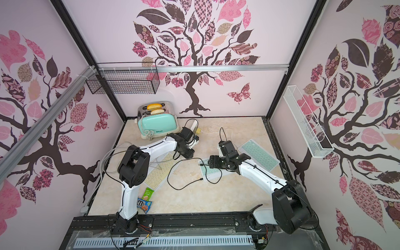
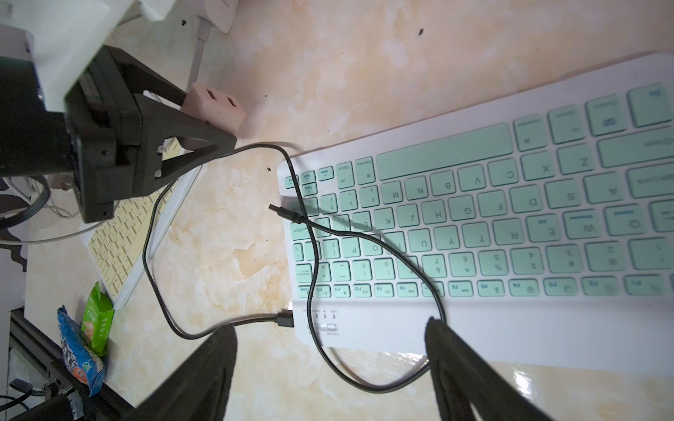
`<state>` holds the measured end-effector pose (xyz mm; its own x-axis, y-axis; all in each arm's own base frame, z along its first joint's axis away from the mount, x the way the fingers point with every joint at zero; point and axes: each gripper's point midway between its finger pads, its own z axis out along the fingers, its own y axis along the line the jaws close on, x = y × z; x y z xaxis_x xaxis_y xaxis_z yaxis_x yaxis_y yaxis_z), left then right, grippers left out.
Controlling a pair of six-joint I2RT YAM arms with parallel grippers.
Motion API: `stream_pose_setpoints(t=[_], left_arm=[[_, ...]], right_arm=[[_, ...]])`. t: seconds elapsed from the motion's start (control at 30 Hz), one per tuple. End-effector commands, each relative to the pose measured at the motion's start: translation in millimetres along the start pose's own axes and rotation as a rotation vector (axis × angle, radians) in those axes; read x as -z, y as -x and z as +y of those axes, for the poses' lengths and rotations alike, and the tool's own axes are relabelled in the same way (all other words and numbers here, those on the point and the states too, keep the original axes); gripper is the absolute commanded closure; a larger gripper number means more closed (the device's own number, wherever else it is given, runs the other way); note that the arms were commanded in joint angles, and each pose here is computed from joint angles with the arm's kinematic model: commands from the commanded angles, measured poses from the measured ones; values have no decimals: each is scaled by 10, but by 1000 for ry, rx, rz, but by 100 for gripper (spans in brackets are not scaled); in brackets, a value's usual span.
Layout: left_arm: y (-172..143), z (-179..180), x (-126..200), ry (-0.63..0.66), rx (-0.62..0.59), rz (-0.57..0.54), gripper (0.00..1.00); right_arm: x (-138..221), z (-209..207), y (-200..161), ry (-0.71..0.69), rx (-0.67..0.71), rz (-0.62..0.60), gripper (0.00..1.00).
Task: Unplug the wireless keyboard
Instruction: Place the plug at the center of the board.
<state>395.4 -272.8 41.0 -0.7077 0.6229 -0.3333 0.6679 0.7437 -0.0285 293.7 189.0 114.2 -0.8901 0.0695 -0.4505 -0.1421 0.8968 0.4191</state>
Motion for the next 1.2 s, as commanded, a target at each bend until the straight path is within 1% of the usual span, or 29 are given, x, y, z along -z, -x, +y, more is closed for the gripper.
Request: stream_pose_setpoints(t=[0.0,0.23,0.37,0.47,0.67,0.77,0.83,0.9,0.97,1.07,1.17], left_arm=[[-96,29,-125,12,-27,55,100],[-289,-82,-226,-29,-42,115,99],[-353,-86,-243,-20,-54,140,91],[-305,-40,-229,1,-51,132,91],[-50,127,-142,25,-17,77,93],[-12,197,-151,29,-10,71,91],[-34,192,-171,31,-16,83,88],[-57,187,-186,28,-17,90,82],[-80,171,-198,24,-19,95,72],[-89,128,-176,22,-29,96,60],[-64,84,-115,24,-40,84,51]], right_arm=[[-26,-42,-27,-8,-16,12,17],[-54,-169,-39,-54,-45,16,16],[-49,-276,-33,-90,-67,21,15],[-42,-369,-25,-109,-91,26,15],[-15,-416,-41,-103,-117,34,15],[-18,-426,-62,-104,-123,41,15],[-28,-444,-88,-112,-127,48,15],[-41,-470,-105,-120,-131,52,15],[-56,-477,-123,-121,-136,58,15],[-76,-486,-141,-121,-141,68,14],[-88,-500,-157,-125,-148,76,14]])
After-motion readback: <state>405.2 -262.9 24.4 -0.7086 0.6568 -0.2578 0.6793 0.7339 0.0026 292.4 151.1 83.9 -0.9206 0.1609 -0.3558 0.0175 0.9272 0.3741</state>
